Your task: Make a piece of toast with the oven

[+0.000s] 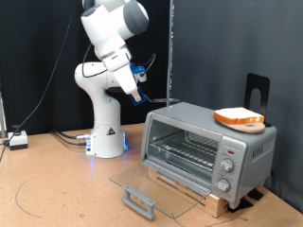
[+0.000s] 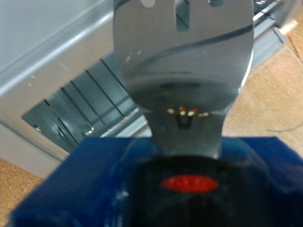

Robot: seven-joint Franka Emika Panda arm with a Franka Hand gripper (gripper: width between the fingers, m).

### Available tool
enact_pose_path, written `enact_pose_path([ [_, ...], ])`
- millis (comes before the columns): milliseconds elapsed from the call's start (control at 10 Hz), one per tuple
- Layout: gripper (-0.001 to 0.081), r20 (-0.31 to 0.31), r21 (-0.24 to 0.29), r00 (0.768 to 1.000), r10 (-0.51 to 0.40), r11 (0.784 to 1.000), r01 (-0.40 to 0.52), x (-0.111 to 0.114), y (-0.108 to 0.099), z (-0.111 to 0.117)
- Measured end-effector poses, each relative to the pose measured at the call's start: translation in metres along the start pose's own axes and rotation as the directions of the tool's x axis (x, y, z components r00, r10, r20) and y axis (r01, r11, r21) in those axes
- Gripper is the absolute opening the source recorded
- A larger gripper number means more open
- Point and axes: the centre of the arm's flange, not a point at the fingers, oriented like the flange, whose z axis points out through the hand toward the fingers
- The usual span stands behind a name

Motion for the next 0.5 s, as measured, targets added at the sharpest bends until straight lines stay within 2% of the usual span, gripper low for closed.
enact_pose_path([
  [200,0.0406,0.038,-0.029,0.999,-0.01,1.0,0.011,0.013,-0.007,0.015],
  [500,0.0406,0.031,-0.1,0.999,0.022,0.995,-0.019,0.039,0.006,0.039],
])
